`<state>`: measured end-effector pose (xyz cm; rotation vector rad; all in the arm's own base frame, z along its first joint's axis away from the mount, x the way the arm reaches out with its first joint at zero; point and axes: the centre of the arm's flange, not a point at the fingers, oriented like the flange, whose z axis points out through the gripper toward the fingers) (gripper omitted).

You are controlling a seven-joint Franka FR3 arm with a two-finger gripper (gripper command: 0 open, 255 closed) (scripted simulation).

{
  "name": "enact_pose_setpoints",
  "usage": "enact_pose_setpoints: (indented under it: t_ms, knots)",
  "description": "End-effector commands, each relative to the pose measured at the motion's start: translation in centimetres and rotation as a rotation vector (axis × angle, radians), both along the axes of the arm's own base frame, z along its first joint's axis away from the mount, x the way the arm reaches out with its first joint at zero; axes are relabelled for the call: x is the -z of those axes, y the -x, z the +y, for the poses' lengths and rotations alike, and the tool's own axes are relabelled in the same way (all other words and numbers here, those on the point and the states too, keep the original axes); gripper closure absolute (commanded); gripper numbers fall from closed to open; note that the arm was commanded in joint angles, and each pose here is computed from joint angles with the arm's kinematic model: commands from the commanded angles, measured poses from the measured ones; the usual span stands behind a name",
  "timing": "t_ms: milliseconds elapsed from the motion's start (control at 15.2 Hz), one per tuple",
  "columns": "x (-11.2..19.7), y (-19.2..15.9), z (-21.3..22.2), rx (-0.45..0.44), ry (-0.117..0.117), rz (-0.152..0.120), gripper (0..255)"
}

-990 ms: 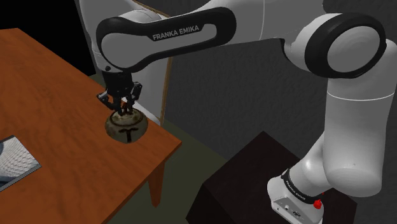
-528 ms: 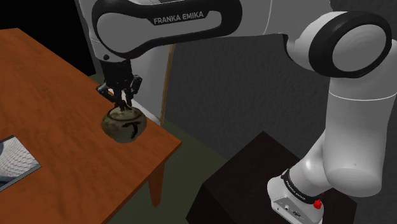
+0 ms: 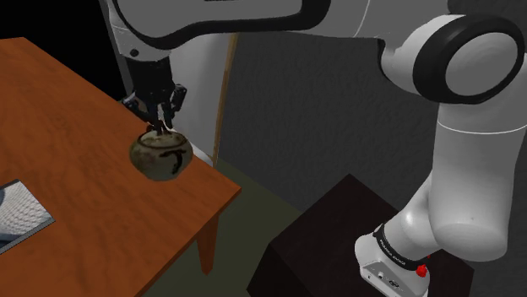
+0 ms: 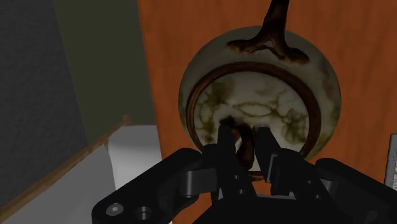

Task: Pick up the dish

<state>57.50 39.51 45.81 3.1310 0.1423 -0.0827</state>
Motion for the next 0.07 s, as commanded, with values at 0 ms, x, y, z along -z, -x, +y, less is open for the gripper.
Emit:
enact_pose_setpoints:
  t_ms: [0]
  knots:
    - [-0.41,0.09,-0.04,0.000,-0.001,-0.002,255]
